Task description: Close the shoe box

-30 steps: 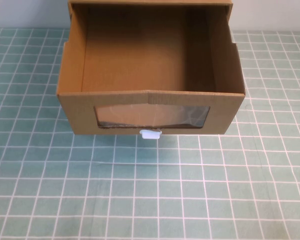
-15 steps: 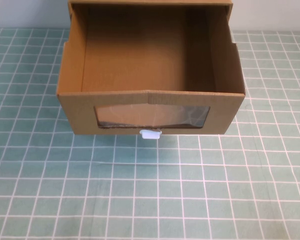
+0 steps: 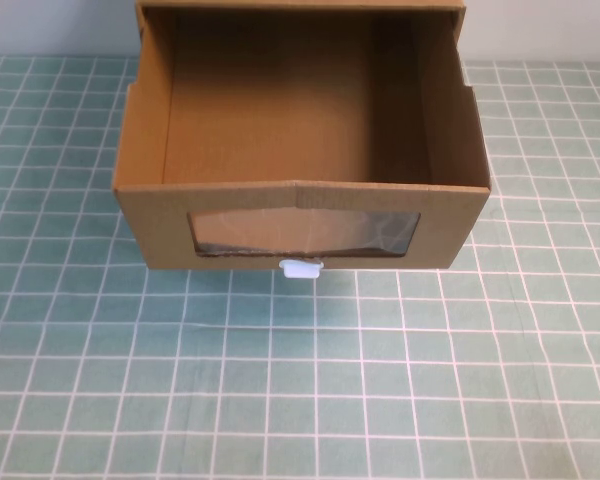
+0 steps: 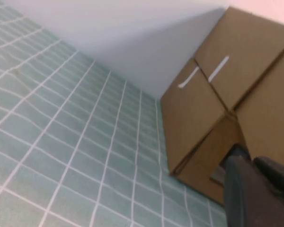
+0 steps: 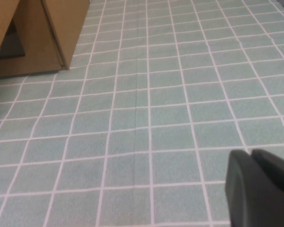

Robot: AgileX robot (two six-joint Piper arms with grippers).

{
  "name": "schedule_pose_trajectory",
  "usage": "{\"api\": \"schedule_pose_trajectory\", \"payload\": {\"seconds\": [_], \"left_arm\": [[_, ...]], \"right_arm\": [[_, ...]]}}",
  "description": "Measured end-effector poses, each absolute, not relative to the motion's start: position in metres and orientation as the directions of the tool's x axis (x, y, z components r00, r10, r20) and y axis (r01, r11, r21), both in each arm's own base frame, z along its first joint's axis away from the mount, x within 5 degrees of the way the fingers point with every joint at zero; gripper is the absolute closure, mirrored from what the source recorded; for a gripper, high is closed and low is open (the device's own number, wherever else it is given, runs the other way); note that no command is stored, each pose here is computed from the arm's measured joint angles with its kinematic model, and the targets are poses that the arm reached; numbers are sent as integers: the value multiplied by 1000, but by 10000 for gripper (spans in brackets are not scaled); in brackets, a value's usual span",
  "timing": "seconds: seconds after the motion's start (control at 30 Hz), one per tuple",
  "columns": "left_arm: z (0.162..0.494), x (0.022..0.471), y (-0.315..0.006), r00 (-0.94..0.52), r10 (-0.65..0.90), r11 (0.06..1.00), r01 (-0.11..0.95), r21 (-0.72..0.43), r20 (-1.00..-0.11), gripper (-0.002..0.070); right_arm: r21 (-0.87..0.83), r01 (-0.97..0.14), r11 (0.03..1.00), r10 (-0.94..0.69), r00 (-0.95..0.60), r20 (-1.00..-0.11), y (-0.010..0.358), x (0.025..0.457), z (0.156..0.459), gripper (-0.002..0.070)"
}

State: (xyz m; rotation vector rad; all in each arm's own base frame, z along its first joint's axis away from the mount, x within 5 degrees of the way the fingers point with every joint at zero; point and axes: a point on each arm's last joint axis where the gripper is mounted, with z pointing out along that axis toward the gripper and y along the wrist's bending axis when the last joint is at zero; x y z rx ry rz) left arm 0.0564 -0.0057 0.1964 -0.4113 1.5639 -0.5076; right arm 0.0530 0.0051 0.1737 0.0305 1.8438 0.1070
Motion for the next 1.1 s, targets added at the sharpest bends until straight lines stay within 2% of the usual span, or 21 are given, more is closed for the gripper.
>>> {"api": "schedule_pose_trajectory", "payload": {"seconds": [0.1,0.23,0.4,0.53,0.7,0.83,1.1], "left_arm": [[197,56,-8,-89,-569,817,49,-574,-817,680],[227,53,-15,-204,-532,828,74,-555,-821,680],[288,69,-25,-406,-355,892,123,-435,-842,680],[340,104,-30,-482,-184,927,205,-314,-857,680],[396,168,-39,-483,-10,912,356,-206,-876,680],[427,225,-49,-436,69,863,478,-166,-897,680],[453,322,-67,-343,134,793,600,-107,-930,680]], "right_arm": [[89,-35,995,77,-273,-959,5,53,174,689],[89,-35,995,77,-273,-959,5,53,174,689],[89,-35,995,77,-273,-959,5,53,174,689],[89,-35,995,77,-273,-959,5,53,174,689],[89,-35,995,77,-273,-959,5,53,174,689],[89,-35,995,77,-273,-959,5,53,174,689],[89,-35,995,77,-273,-959,5,53,174,689]]}}
